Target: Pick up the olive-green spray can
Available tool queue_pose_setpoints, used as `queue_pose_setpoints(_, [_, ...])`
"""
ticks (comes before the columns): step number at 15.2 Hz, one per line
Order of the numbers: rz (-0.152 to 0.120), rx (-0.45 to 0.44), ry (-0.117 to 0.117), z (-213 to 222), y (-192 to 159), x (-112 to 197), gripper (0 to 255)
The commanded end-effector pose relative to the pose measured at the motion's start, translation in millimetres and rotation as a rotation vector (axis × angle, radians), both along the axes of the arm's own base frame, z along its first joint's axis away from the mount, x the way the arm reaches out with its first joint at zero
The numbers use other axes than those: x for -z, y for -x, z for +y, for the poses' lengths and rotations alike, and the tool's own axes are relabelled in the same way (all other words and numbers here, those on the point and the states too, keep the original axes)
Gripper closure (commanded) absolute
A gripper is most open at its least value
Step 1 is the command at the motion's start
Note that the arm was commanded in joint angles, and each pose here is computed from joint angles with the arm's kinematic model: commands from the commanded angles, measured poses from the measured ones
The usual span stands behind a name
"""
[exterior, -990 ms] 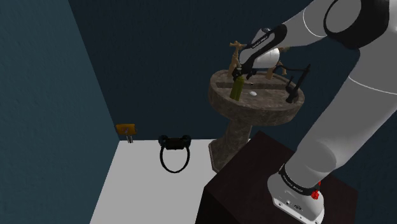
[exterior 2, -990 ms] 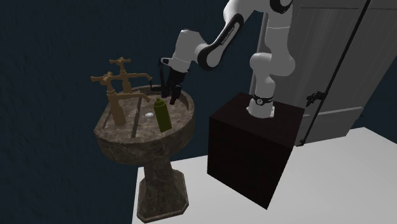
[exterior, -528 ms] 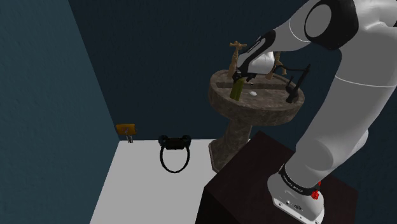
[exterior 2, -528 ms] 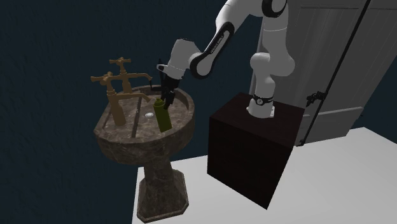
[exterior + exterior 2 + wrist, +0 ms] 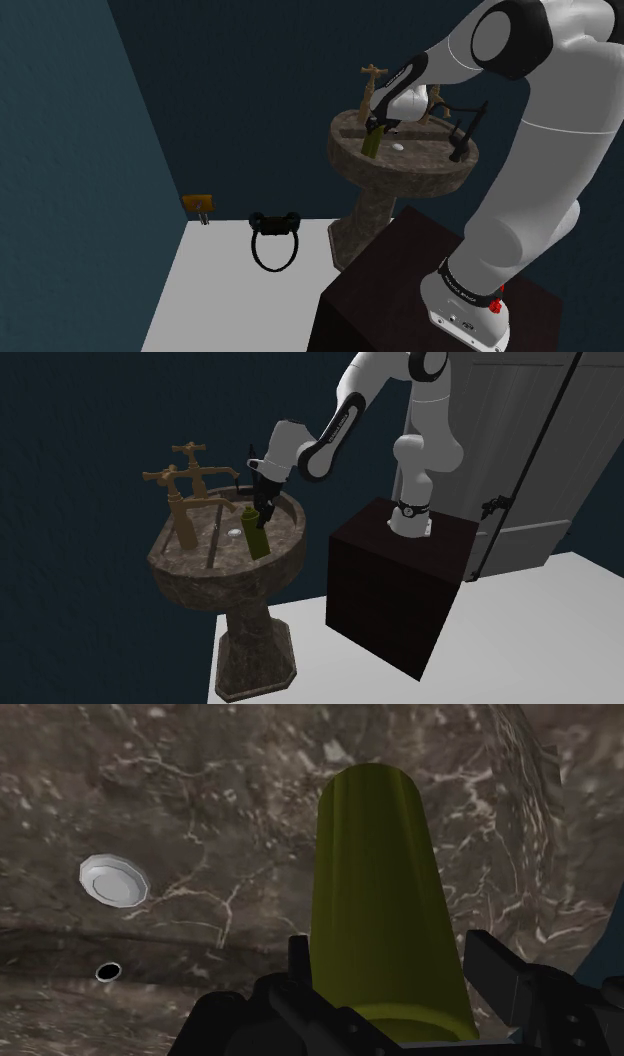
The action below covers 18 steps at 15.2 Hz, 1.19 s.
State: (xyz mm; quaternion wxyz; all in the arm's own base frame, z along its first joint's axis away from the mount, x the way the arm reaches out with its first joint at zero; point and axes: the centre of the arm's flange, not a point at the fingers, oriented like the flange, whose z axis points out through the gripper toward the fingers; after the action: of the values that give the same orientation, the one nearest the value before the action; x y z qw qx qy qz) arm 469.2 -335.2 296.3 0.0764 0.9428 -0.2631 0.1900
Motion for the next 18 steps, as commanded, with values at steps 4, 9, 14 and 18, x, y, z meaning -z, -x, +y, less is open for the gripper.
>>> queue_pose_setpoints(4, [0.001, 0.000, 0.000, -0.1, 0.3, 0.4, 255])
queue_pose_setpoints(9, [0.001, 0.000, 0.000, 0.1, 0.2, -10.1, 255])
queue_pose_setpoints(14, [0.001, 0.000, 0.000, 0.1, 0.2, -36.5, 255])
queue_pose_setpoints(18, [0.001, 0.000, 0.000, 0.1, 0.2, -57.6, 255])
